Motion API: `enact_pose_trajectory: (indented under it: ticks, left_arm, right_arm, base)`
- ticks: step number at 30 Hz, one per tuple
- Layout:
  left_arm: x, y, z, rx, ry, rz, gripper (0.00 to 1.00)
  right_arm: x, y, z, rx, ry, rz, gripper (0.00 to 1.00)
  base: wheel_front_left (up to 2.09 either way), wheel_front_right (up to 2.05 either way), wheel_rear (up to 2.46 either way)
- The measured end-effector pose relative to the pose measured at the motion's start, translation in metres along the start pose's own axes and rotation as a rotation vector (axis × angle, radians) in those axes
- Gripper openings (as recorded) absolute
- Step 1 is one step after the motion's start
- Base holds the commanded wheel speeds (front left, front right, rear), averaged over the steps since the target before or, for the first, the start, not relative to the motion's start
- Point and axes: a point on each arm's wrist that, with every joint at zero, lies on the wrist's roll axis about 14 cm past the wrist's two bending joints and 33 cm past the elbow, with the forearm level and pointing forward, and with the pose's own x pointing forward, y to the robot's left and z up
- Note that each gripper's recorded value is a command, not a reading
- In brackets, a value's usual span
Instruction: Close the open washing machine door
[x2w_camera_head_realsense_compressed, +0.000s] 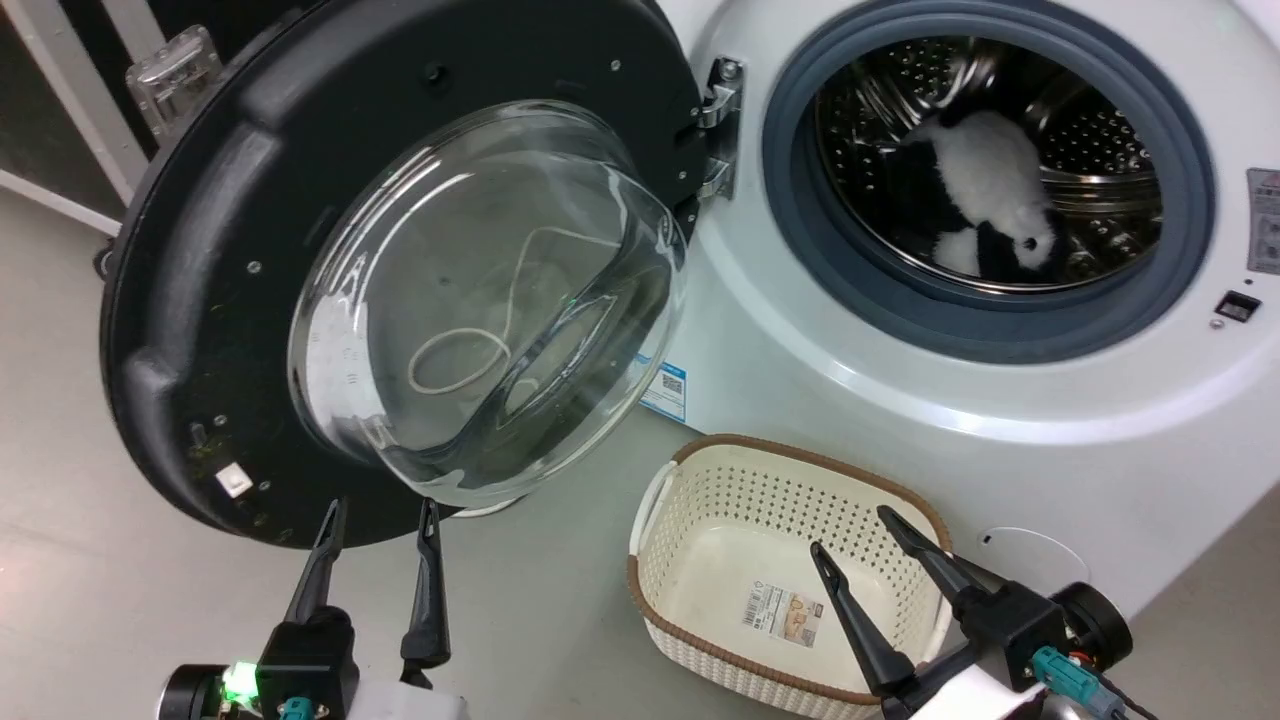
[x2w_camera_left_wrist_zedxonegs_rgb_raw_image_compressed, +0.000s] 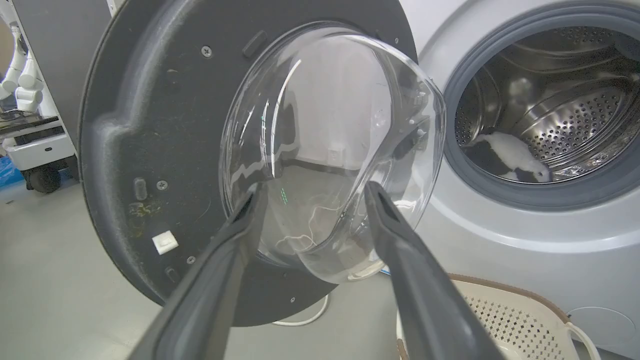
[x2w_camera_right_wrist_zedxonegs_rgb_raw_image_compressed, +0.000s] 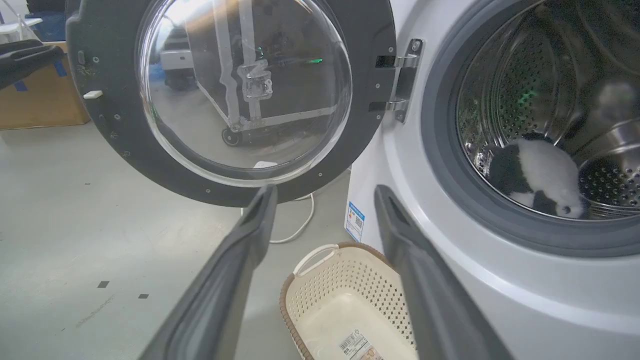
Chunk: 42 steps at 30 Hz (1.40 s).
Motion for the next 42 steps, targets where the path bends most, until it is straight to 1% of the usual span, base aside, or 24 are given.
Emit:
enact_pose_trajectory:
  ticks: [4,5,6,7,10,18,19,22,23,24,25,26,29,30,31,32,33,34,36,38,39,40,41,42]
  left_arm:
    - [-0.005,0.006,-0.001,0.004,0.002,0.021,1.00]
    - [-0.006,0.007,-0.001,0.004,0.001,0.024,0.46]
    - [-0.006,0.007,-0.001,0.004,0.001,0.024,0.11]
    - [-0.007,0.009,0.005,0.000,-0.020,0.034,0.00]
    - [-0.005,0.039,0.049,-0.042,-0.163,0.132,0.00]
    - [0.009,0.097,0.114,-0.130,-0.390,0.231,0.00]
    - [0.026,0.138,0.133,-0.215,-0.423,0.266,0.00]
    - [0.048,0.171,0.138,-0.320,-0.391,0.305,0.00]
    - [0.048,0.171,0.138,-0.320,-0.391,0.305,0.00]
    - [0.067,0.189,0.131,-0.415,-0.334,0.335,0.00]
    - [0.067,0.189,0.131,-0.415,-0.334,0.335,0.00]
    - [0.086,0.197,0.115,-0.498,-0.246,0.346,0.00]
    - [0.111,0.202,0.088,-0.654,-0.120,0.363,0.00]
    - [0.111,0.202,0.088,-0.654,-0.120,0.363,0.00]
    - [0.121,0.206,0.073,-0.732,-0.059,0.386,0.00]
    - [0.121,0.206,0.073,-0.732,-0.059,0.386,0.00]
    - [0.130,0.209,0.058,-0.857,-0.005,0.412,0.00]
    - [0.130,0.209,0.058,-0.857,-0.005,0.412,0.00]
    - [0.138,0.209,0.038,-1.009,0.063,0.433,0.00]
    - [0.141,0.205,0.030,-1.090,0.100,0.419,0.00]
    - [0.141,0.205,0.030,-1.090,0.100,0.419,0.00]
    - [0.142,0.199,0.024,-1.151,0.134,0.392,0.00]
    - [0.142,0.199,0.024,-1.151,0.134,0.392,0.00]
    - [0.141,0.194,0.023,-1.227,0.144,0.356,0.00]
  right_arm:
    - [0.004,0.006,0.000,0.002,-0.007,0.024,1.00]
    - [0.004,0.008,0.000,0.002,-0.006,0.030,1.00]
    - [0.004,0.008,0.000,0.002,-0.006,0.030,1.00]
    - [0.006,0.011,0.000,0.003,-0.008,0.041,1.00]
    - [0.012,0.019,0.000,0.011,-0.022,0.070,1.00]
    - [0.012,0.016,-0.011,0.017,-0.007,0.069,1.00]
    - [0.010,0.011,-0.016,0.020,-0.002,0.055,1.00]
    - [0.008,0.004,-0.017,0.019,-0.003,0.036,1.00]
    - [0.008,0.004,-0.017,0.019,-0.003,0.036,1.00]
    - [0.005,-0.004,-0.022,0.018,0.009,0.015,1.00]
    - [0.005,-0.004,-0.022,0.018,0.009,0.015,1.00]
    - [0.002,-0.011,-0.028,0.022,0.022,-0.001,1.00]
    - [-0.002,-0.019,-0.036,0.025,0.039,-0.019,1.00]
    - [-0.002,-0.019,-0.036,0.025,0.039,-0.019,1.00]
    - [-0.003,-0.024,-0.039,0.027,0.046,-0.028,1.00]
    - [-0.003,-0.024,-0.039,0.027,0.046,-0.028,1.00]
    - [-0.005,-0.029,-0.043,0.026,0.053,-0.037,1.00]
    - [-0.005,-0.029,-0.043,0.026,0.053,-0.037,1.00]
    - [-0.009,-0.035,-0.047,0.027,0.066,-0.052,1.00]
    - [-0.012,-0.040,-0.049,0.024,0.071,-0.065,1.00]
    - [-0.012,-0.040,-0.049,0.024,0.071,-0.065,1.00]
    - [-0.013,-0.044,-0.048,0.021,0.071,-0.076,1.00]
    - [-0.013,-0.044,-0.048,0.021,0.071,-0.076,1.00]
    - [-0.014,-0.045,-0.046,0.023,0.067,-0.081,1.00]
  base:
    - [0.00,0.00,0.00]
    - [0.00,0.00,0.00]
    - [0.00,0.00,0.00]
    - [0.00,0.00,0.00]
    - [0.00,0.00,0.00]
    - [0.00,0.00,0.00]
    - [0.00,0.00,0.00]
    - [0.00,0.00,0.00]
    - [0.00,0.00,0.00]
    - [0.00,0.00,0.00]
    - [0.00,0.00,0.00]
    - [0.00,0.00,0.00]
    - [0.00,0.00,0.00]
    - [0.00,0.00,0.00]
    - [0.00,0.00,0.00]
    - [0.00,0.00,0.00]
    - [0.00,0.00,0.00]
    - [0.00,0.00,0.00]
    - [0.00,0.00,0.00]
    - [0.00,0.00,0.00]
    - [0.00,0.00,0.00]
    - [0.00,0.00,0.00]
    - [0.00,0.00,0.00]
    - [0.00,0.00,0.00]
